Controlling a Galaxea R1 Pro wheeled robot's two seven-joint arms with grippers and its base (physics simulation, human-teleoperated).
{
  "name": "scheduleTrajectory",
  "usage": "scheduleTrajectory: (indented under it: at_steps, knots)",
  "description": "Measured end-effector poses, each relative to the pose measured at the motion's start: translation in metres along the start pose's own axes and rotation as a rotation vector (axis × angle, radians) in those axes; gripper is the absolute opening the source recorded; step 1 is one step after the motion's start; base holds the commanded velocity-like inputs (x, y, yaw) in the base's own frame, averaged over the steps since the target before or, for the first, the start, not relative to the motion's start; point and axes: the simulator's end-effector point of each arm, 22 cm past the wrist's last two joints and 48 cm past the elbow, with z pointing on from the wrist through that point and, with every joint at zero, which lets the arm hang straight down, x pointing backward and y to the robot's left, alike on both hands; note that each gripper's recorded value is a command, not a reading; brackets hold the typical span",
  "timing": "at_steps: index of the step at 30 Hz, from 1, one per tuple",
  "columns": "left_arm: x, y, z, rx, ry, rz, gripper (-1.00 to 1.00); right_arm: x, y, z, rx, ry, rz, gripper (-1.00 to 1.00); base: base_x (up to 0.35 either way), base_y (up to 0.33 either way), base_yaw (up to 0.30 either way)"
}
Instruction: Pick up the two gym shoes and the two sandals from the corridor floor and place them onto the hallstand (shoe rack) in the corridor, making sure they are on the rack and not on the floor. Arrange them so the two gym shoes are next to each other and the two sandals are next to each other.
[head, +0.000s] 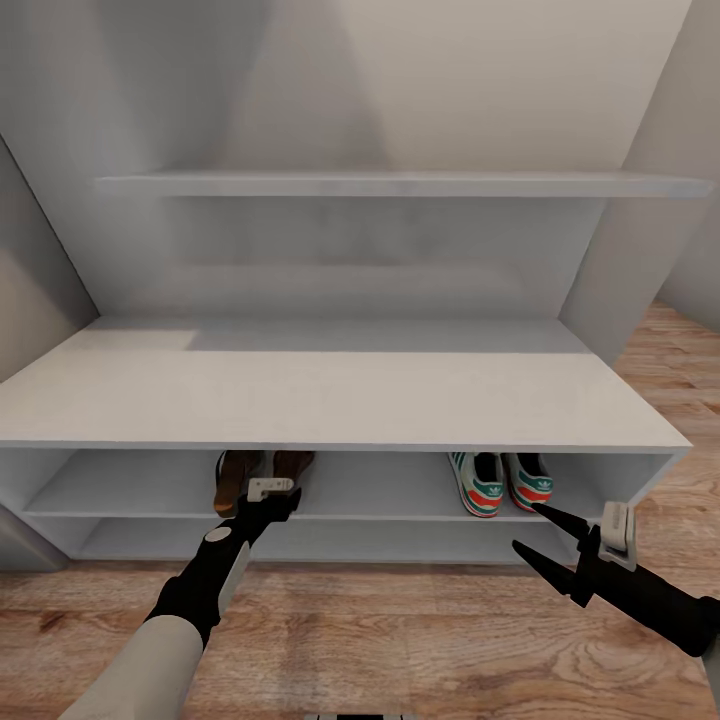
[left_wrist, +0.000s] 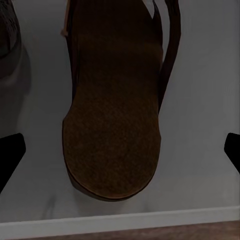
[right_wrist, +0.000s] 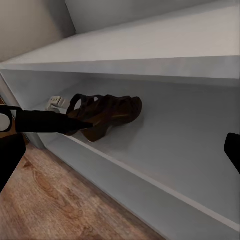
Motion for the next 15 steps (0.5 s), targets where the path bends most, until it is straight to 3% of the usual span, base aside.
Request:
scheduleTrajectory:
  at_steps: [9,15]
  knots:
    - [-0.0003,0.0001,0.0,0.0,-0.001,0.0,1.0,0.0,-0.0001,0.0,0.0,0.0,0.0,1.0,-0.004,0.0,0.0]
    - [-0.0003,0.0,0.0001,0.0,-0.002,0.0,1.0,0.0002,-0.0003,-0.0001,0.001,0.001,0.0,1.0,-0.122,0.0,0.0]
